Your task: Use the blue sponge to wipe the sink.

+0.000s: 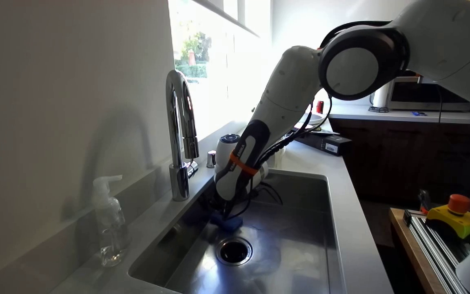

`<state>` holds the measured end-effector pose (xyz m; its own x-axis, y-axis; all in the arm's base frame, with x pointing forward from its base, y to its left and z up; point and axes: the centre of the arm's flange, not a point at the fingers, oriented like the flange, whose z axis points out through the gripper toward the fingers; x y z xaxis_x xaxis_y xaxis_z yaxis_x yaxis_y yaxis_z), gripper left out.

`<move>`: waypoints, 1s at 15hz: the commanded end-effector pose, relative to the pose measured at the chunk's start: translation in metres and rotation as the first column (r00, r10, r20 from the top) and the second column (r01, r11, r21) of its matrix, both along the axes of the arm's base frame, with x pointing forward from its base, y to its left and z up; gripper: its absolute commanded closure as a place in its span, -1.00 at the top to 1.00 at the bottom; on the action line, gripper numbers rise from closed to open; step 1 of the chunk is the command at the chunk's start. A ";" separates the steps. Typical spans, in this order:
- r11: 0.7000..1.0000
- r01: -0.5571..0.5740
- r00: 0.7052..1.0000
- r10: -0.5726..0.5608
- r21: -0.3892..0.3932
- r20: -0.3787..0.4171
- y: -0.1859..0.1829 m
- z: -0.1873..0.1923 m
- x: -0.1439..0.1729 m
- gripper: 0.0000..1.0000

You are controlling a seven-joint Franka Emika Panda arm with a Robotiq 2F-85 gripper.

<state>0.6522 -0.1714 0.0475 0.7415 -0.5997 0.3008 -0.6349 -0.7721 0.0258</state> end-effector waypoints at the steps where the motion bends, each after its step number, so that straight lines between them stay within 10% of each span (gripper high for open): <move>1: 0.999 0.033 0.999 -0.033 0.013 0.009 -0.003 -0.008 0.002 -1.00; 15: 0.947 -0.308 0.951 0.308 0.090 0.009 0.122 -0.011 -0.025 -1.00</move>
